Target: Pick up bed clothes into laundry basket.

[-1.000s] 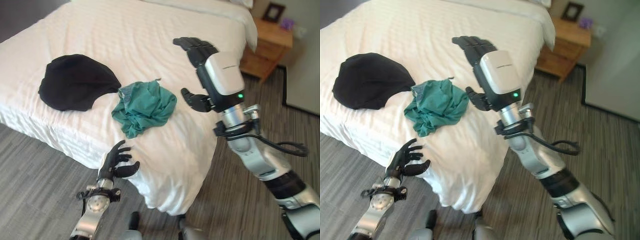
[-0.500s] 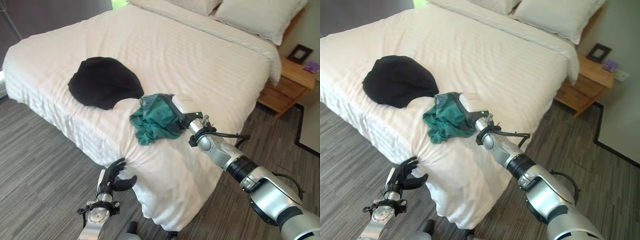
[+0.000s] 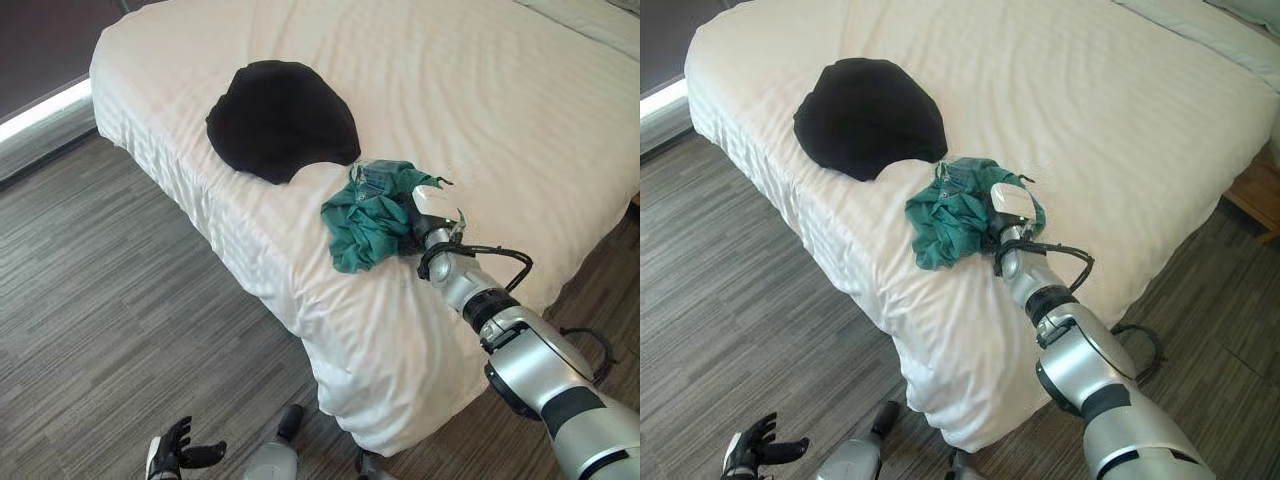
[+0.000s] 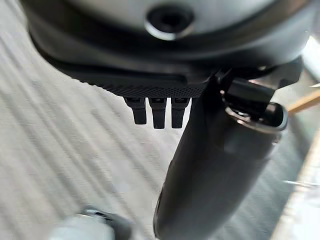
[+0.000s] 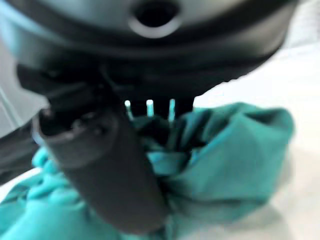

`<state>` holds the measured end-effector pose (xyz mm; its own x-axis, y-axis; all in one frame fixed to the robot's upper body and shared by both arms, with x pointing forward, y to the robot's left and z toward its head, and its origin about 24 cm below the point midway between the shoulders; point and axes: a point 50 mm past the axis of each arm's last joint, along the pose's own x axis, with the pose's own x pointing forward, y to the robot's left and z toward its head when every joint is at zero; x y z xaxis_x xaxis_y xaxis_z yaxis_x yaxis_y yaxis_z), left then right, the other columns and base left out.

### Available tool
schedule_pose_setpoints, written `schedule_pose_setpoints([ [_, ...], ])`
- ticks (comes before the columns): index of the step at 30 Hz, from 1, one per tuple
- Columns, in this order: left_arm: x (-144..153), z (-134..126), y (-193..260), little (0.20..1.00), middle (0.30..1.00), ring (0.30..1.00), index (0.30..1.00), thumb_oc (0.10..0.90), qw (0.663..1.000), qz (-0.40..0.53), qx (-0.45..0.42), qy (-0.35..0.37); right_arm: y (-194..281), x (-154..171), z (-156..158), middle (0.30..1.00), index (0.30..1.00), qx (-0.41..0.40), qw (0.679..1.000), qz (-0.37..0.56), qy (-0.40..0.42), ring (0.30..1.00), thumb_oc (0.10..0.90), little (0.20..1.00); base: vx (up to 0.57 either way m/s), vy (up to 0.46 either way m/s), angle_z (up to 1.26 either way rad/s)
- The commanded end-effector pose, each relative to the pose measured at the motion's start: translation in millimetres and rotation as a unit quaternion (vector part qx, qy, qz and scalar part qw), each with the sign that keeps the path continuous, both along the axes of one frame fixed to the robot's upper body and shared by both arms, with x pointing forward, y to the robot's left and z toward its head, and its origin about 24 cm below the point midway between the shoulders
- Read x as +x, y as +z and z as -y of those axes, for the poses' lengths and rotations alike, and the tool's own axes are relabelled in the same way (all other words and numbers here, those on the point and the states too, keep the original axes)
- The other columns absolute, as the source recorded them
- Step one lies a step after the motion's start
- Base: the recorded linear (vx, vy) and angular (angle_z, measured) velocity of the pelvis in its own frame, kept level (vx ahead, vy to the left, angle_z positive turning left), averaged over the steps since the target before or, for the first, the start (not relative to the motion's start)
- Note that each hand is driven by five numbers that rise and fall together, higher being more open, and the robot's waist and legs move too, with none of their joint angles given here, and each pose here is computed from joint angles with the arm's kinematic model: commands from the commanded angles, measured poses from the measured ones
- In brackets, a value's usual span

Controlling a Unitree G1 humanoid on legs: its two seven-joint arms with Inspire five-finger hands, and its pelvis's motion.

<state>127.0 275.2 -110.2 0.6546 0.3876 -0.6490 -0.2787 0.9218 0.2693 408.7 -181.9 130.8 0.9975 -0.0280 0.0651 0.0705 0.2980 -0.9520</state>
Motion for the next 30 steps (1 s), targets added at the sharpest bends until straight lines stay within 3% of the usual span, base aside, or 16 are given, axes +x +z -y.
schedule_pose_setpoints([
  [1, 77, -28, 107, 0.9, 0.9, 0.9, 0.9, 0.8, 0.96, 0.255, 0.085, -0.083, 84, 3, -1, 0.3, 0.3, 0.001, 0.991, 0.119, 0.061, 0.3, 0.4, 0.3, -0.02, -0.044, -0.04],
  [3, 87, -49, 182, 0.9, 0.9, 0.9, 0.9, 0.8, 0.911, 0.356, 0.154, -0.139, 120, -10, 30, 0.3, 0.3, 0.025, 0.983, 0.171, 0.057, 0.3, 0.4, 0.3, 0.0, -0.065, -0.37],
  [5, 88, -61, 211, 0.9, 0.9, 0.9, 0.9, 0.8, 0.891, 0.381, 0.197, -0.149, 138, -19, 49, 0.3, 0.3, 0.046, 0.979, 0.195, 0.049, 0.3, 0.4, 0.3, 0.02, -0.056, -0.79],
  [8, 65, -108, 275, 0.9, 0.9, 0.9, 0.9, 0.8, 0.848, 0.392, 0.342, -0.097, 141, -79, 122, 0.3, 0.3, 0.126, 0.956, 0.265, 0.005, 0.3, 0.4, 0.3, 0.05, -0.094, -0.31],
  [9, 65, -107, 277, 0.9, 0.9, 0.9, 0.9, 0.8, 0.847, 0.392, 0.344, -0.101, 138, -82, 124, 0.3, 0.3, 0.129, 0.956, 0.264, 0.002, 0.3, 0.4, 0.3, -0.01, -0.132, -0.06],
  [10, 44, -133, 303, 0.9, 0.9, 0.9, 0.9, 0.8, 0.822, 0.381, 0.42, -0.044, 115, -126, 173, 0.3, 0.3, 0.16, 0.944, 0.281, -0.069, 0.3, 0.4, 0.3, 0.01, -0.129, -0.19],
  [13, 43, -140, 310, 0.9, 0.9, 0.9, 0.9, 0.8, 0.813, 0.369, 0.45, -0.025, 82, -162, 205, 0.3, 0.3, 0.19, 0.934, 0.27, -0.14, 0.3, 0.4, 0.3, 0.03, -0.116, -0.03],
  [14, 36, -154, 316, 0.9, 0.9, 0.9, 0.9, 0.8, 0.802, 0.347, 0.486, 0.016, 39, -201, 239, 0.3, 0.3, 0.215, 0.915, 0.24, -0.243, 0.3, 0.4, 0.3, -0.03, -0.202, 0.04],
  [15, 33, -161, 320, 0.9, 0.9, 0.9, 0.9, 0.8, 0.796, 0.338, 0.501, 0.038, 18, -219, 251, 0.3, 0.3, 0.228, 0.902, 0.222, -0.292, 0.3, 0.4, 0.3, 0.0, -0.167, -0.06],
  [18, 33, -171, 329, 0.9, 0.9, 0.9, 0.9, 0.8, 0.783, 0.308, 0.538, 0.056, -21, -242, 260, 0.3, 0.3, 0.245, 0.885, 0.174, -0.356, 0.3, 0.4, 0.3, 0.01, -0.112, -0.02],
  [19, 31, -179, 342, 0.9, 0.9, 0.9, 0.9, 0.8, 0.758, 0.277, 0.585, 0.086, -55, -262, 265, 0.3, 0.3, 0.225, 0.877, 0.107, -0.41, 0.3, 0.4, 0.3, -0.01, -0.156, -0.15],
  [22, 41, -186, 360, 0.9, 0.9, 0.9, 0.9, 0.8, 0.724, 0.235, 0.64, 0.103, -99, -288, 277, 0.3, 0.3, 0.212, 0.841, 0.008, -0.498, 0.3, 0.4, 0.3, -0.12, -0.097, -0.24],
  [26, 69, -185, 358, 0.9, 0.9, 0.9, 0.9, 0.8, 0.704, 0.187, 0.679, 0.092, -167, -340, 264, 0.3, 0.3, 0.214, 0.773, -0.162, -0.574, 0.3, 0.4, 0.3, 0.01, 0.03, -0.55],
  [28, 76, -182, 356, 0.9, 0.9, 0.9, 0.9, 0.8, 0.7, 0.182, 0.685, 0.086, -176, -350, 259, 0.3, 0.3, 0.222, 0.758, -0.188, -0.584, 0.3, 0.4, 0.3, 0.07, 0.085, -0.76],
  [29, 86, -180, 364, 0.9, 0.9, 0.9, 0.9, 0.8, 0.68, 0.156, 0.712, 0.074, -205, -389, 238, 0.3, 0.3, 0.23, 0.71, -0.268, -0.609, 0.3, 0.4, 0.3, 0.05, 0.082, -0.89],
  [30, 88, -180, 364, 0.9, 0.9, 0.9, 0.9, 0.8, 0.68, 0.157, 0.712, 0.073, -205, -390, 238, 0.3, 0.3, 0.23, 0.709, -0.268, -0.61, 0.3, 0.4, 0.3, 0.05, 0.083, -0.41],
])
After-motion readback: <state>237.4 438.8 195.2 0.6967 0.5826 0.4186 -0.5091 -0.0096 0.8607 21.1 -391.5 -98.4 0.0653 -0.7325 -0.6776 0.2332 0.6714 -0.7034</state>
